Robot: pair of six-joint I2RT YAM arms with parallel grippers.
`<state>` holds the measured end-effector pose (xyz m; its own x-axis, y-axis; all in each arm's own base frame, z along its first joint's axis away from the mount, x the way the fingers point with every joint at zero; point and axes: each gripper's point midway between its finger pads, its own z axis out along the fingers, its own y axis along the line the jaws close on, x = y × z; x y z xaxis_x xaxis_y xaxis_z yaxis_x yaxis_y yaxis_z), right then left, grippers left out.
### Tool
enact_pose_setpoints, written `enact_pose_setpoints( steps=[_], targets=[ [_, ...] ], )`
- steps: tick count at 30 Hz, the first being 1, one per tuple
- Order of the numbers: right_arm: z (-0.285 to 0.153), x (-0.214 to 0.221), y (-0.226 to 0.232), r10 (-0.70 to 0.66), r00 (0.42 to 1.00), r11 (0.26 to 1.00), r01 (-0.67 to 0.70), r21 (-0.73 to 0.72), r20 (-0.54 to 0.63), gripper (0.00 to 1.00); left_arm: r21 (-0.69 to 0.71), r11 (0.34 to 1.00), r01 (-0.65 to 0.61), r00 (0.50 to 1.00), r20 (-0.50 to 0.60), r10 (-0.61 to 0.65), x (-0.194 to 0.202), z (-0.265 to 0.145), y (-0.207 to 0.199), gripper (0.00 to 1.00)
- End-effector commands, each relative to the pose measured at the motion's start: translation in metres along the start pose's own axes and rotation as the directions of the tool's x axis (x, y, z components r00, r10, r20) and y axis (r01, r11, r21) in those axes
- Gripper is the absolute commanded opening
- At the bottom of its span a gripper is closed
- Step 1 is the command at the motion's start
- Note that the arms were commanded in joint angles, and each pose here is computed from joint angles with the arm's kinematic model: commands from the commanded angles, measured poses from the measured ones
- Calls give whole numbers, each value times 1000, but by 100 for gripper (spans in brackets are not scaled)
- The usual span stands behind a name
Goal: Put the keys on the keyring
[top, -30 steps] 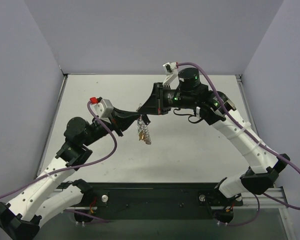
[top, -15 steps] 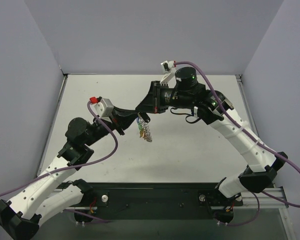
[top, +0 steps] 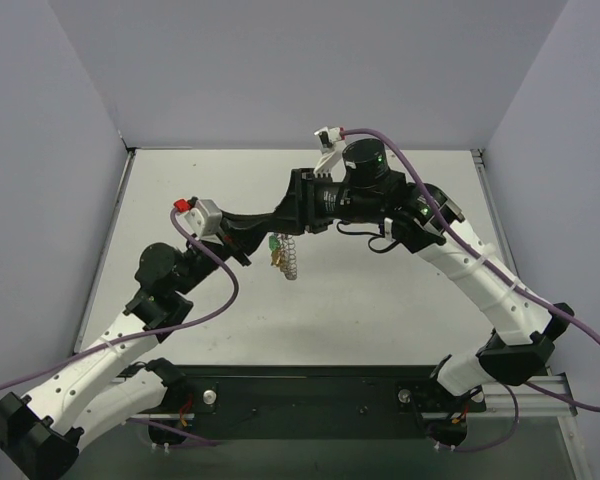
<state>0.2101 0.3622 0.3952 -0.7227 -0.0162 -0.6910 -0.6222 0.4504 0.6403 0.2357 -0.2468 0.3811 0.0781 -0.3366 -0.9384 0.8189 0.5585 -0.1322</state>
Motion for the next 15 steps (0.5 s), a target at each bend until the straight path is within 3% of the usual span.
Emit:
enact_pose_setpoints(
  steps=[1,15],
  targets=[
    [-7,-3,14,-38,999,999,38,-28,10,36,-16,999,-52,977,204,54,-48,-1,-1,0],
    [-20,-10,10,-106,992,994,105,15,63,49,-28,997,-69,975,210,73,-36,-4,4,0]
  ],
)
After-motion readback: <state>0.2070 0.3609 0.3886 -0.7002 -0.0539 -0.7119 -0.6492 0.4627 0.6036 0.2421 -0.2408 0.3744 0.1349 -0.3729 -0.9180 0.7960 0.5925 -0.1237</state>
